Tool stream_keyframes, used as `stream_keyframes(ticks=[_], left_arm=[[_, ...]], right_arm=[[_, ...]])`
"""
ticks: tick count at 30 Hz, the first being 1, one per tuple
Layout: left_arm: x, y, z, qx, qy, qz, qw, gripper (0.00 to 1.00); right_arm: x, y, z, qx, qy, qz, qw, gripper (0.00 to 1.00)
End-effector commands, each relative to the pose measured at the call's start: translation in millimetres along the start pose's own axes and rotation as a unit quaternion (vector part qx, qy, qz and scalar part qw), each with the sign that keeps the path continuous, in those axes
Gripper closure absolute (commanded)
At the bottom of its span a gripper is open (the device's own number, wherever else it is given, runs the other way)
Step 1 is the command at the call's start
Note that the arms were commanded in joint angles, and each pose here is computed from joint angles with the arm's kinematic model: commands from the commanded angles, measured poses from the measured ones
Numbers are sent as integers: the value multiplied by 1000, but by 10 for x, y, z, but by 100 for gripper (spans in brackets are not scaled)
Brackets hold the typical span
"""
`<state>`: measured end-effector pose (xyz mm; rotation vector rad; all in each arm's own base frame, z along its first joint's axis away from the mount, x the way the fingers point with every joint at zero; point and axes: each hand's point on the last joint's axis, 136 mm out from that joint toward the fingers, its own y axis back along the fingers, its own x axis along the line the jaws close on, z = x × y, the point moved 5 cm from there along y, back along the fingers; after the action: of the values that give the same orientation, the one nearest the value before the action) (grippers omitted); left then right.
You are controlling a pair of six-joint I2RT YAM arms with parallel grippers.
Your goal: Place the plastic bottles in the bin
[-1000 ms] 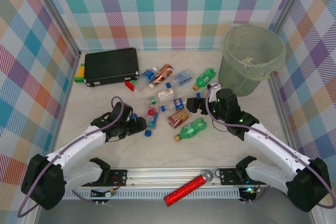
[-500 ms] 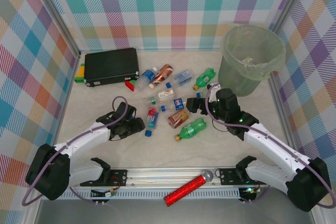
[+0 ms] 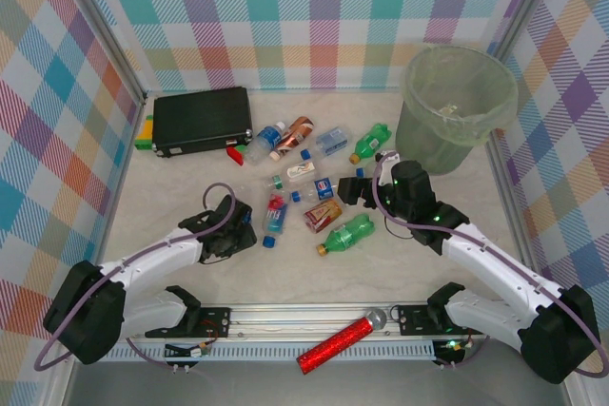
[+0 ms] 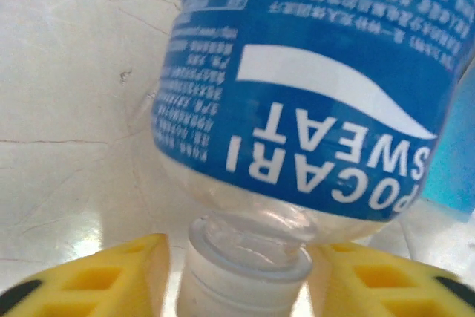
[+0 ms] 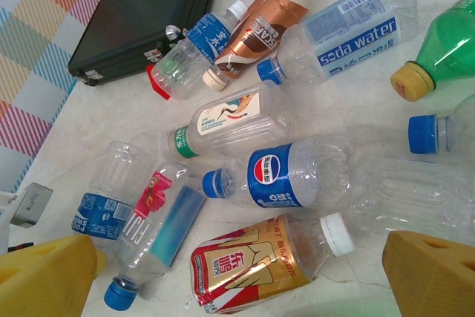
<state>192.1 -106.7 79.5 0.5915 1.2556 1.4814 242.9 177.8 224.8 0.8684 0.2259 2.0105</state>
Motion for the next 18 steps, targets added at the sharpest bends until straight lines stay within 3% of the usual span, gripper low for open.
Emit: stream_keyframes(ticks=[1,5,11,18], left_arm=[[61,34,-7,-12,-9,13,1000,62],[38,68,14,-14,-25,9,1000,76],[-42,218,87,-29,-49,-13,998,80],[-245,588,201,-79,-98,-97,987,79]], right_arm=[[49,18,43,-16,-3,13,1000,1],[51,17,47,-16,-3,13,1000,1],[88,33,68,-15,-7,21,1000,1],[139,27,107,-9,-20,31,999,1]])
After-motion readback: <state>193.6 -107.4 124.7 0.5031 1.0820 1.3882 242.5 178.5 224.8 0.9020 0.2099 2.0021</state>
